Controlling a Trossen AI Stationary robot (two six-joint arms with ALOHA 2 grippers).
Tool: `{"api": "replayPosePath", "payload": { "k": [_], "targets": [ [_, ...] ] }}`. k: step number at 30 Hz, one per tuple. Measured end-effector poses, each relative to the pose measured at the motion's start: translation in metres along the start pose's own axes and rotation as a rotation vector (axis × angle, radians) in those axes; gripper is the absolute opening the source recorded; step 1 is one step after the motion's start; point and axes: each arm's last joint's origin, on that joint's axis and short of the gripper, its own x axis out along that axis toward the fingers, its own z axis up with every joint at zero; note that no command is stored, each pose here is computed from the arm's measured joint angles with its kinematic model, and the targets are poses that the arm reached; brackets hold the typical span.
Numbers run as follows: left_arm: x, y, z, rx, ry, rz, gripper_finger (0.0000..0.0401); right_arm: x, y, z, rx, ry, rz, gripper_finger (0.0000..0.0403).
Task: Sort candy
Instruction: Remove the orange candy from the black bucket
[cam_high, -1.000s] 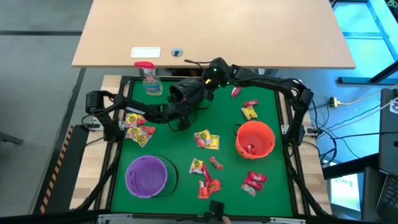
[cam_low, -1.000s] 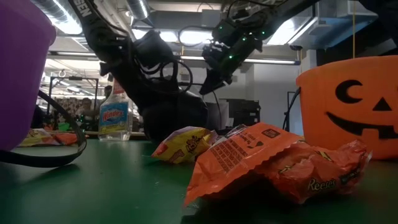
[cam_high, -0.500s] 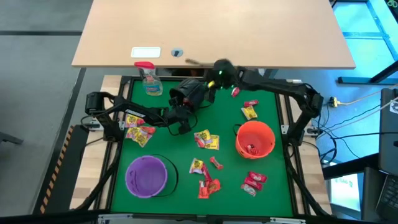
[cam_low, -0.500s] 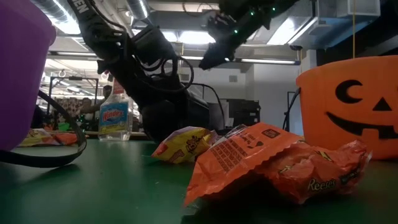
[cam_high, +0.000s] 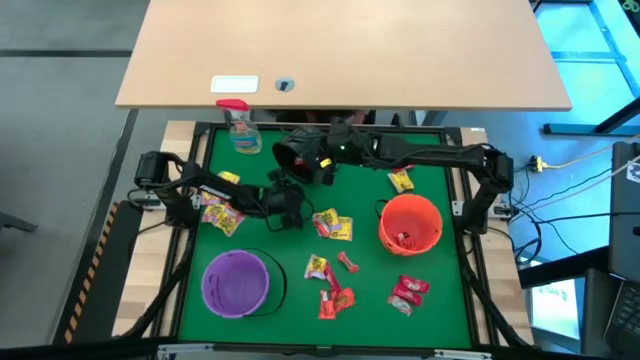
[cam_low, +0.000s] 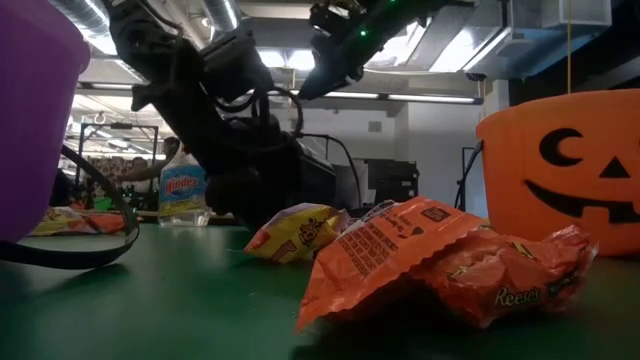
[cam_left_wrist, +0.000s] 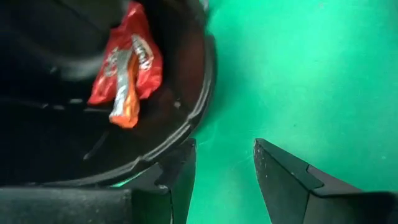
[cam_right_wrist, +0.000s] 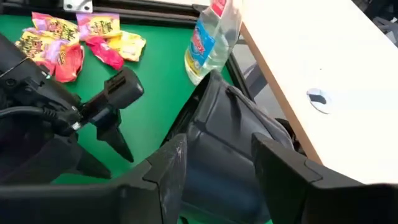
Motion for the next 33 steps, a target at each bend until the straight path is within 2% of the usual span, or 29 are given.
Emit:
{"api": "replayPosePath", "payload": {
  "k": [4,10,15,20,23,30,33],
  "targets": [
    [-0.002,-0.001,0.000,0.001,-0.002,0.043,0.0153,0.019,0.005,-0.007,0.018,0.018,0.006,0.0180],
    [0.006,0.009,-0.014,-0.005,0.079,0.100,0.0153,0.043,0.014,-0.022,0.006,0.075,0.016,0.0180],
    [0.010,0.012,-0.031,-0.050,0.120,0.093,0.0153,0.041,0.018,-0.016,0.010,0.030,-0.008,0.0180],
    [0.012,0.011,-0.039,-0.100,0.080,0.089,0.0153,0.041,0.024,-0.006,0.004,0.011,-0.034,0.0180],
    [0.013,0.011,-0.037,-0.118,0.049,0.086,0.0153,0.050,0.025,-0.011,-0.015,0.081,-0.079,0.0179],
    [0.015,0.015,-0.035,-0.121,0.033,0.094,0.0153,0.066,0.028,-0.011,-0.026,0.157,-0.092,0.0179],
    [0.017,0.017,-0.035,-0.129,0.034,0.096,0.0153,0.068,0.028,-0.012,-0.028,0.202,-0.149,0.0177]
  ]
}}
